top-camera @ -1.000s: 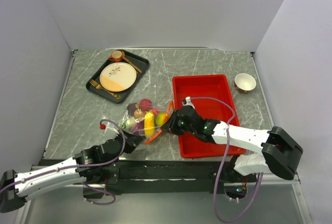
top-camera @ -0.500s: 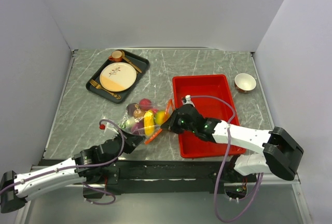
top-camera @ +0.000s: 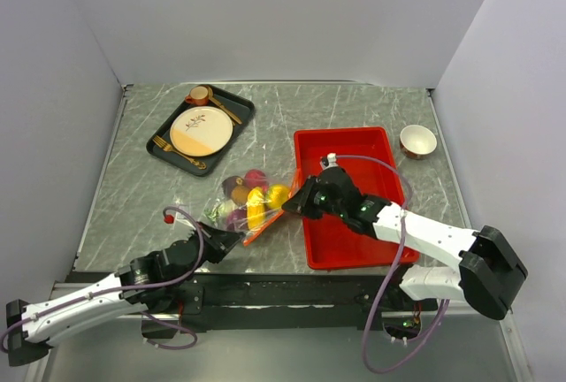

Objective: Place the food in the zip-top bag and seal the zipper
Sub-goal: Zip the zipper food storage bag at the center of the board.

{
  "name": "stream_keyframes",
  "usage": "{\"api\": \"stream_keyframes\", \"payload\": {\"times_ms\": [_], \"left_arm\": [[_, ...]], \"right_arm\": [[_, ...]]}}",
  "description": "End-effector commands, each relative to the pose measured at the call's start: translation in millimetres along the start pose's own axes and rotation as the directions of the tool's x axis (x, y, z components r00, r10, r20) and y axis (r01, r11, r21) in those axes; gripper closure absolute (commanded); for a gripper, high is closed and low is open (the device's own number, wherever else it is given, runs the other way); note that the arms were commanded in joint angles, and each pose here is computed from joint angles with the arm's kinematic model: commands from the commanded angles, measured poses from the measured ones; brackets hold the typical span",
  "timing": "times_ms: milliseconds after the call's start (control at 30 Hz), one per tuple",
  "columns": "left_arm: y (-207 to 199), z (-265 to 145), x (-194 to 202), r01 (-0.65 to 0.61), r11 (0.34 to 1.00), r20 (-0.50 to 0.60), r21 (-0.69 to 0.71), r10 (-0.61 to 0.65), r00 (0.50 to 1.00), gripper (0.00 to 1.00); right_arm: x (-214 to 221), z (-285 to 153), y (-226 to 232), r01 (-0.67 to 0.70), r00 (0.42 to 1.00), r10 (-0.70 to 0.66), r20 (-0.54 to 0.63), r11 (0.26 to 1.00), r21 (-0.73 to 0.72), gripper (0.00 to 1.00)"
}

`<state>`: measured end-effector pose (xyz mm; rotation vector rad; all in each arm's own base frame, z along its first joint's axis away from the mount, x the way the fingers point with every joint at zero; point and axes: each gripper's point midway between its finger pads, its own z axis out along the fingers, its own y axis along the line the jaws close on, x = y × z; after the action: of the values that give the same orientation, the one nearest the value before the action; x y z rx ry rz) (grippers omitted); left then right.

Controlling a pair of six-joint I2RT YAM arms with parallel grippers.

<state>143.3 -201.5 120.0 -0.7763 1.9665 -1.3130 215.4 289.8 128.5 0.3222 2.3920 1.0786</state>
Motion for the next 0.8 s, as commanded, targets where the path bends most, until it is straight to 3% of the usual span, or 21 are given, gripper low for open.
{"api": "stream_keyframes", "payload": {"times_ms": [0,767], "left_arm": [[18.4,-3.3,-10.1,-0.035,0.996,0.041,-0.079,0.038,0.998,0.99],[29.3,-15.6,-24.1,-0.008,0.994,0.083,-0.109,0.017,0.996,0.99]], "right_arm": [[-43.8,-8.2,3.5,0.030,0.991,-0.034,0.133,0.999,0.026,0.85],[-95.5,-9.1,-17.7,0.065,0.977,-0.091,0.194,0.988,0.140,0.83]]}}
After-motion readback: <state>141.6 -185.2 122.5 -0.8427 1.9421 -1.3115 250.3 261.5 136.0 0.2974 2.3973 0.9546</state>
